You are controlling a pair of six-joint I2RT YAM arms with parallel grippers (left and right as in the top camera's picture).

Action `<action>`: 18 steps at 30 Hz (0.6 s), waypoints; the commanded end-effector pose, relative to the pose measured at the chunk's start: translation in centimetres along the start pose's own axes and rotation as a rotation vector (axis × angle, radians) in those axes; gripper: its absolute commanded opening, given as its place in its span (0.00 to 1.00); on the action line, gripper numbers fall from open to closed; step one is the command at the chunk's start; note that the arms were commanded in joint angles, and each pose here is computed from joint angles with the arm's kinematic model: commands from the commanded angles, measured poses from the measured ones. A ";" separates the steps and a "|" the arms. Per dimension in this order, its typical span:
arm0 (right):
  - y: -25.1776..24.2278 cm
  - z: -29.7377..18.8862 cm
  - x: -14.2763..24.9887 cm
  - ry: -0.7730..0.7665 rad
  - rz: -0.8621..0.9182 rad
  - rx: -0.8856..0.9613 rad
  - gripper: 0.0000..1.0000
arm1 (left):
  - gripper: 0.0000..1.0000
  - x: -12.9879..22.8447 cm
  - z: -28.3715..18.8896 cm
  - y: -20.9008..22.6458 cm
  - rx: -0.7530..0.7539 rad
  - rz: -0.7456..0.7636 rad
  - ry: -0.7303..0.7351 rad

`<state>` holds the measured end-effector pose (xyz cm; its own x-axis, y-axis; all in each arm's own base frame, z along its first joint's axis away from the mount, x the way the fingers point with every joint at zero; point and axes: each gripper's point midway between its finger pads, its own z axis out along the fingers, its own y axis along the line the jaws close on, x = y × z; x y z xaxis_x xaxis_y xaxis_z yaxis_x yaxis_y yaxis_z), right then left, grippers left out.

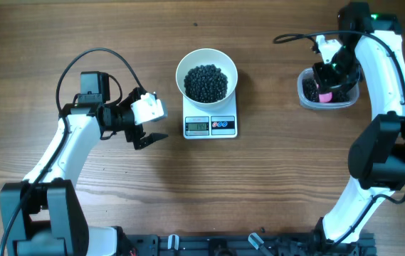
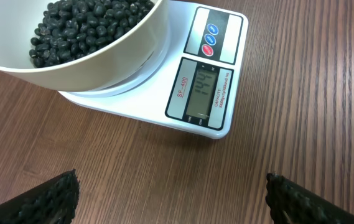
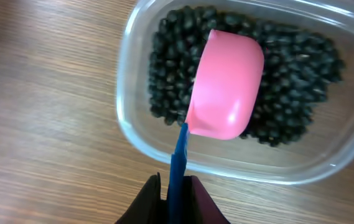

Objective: Scoop item into bowl and weigh 150g on scale
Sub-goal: 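Dip the scoop into the beans and lift it out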

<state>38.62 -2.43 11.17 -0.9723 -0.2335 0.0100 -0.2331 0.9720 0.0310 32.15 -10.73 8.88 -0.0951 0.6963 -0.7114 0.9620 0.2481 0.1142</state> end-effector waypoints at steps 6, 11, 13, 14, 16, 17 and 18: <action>-2.8 0.5 1.4 -0.026 0.188 -0.169 0.04 | 1.00 -0.3 -0.4 0.0 -0.010 0.023 -0.009; -5.4 -0.8 1.8 -0.154 0.311 -0.360 0.04 | 1.00 -0.3 -0.4 0.0 -0.010 0.023 -0.009; -5.8 -1.6 1.9 -0.195 0.316 -0.403 0.04 | 1.00 -0.3 -0.4 0.0 -0.010 0.023 -0.009; -5.9 -1.8 2.0 -0.203 0.320 -0.411 0.04 | 1.00 -0.3 -0.4 0.0 -0.010 0.023 -0.009; -5.8 -2.3 2.3 -0.218 0.307 -0.439 0.04 | 1.00 -0.3 -0.4 0.0 -0.010 0.023 -0.009; -5.3 -2.7 2.2 -0.238 0.290 -0.478 0.04 | 1.00 -0.3 -0.4 0.0 -0.010 0.023 -0.009; -5.0 -3.3 2.3 -0.261 0.286 -0.524 0.04 | 1.00 -0.3 -0.4 0.0 -0.010 0.023 -0.009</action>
<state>37.36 -9.08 12.88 -0.9880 0.1284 -0.0861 0.0781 0.8950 0.4392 32.15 -10.73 8.88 -0.0951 0.6963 -0.7114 0.9620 0.2481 0.1142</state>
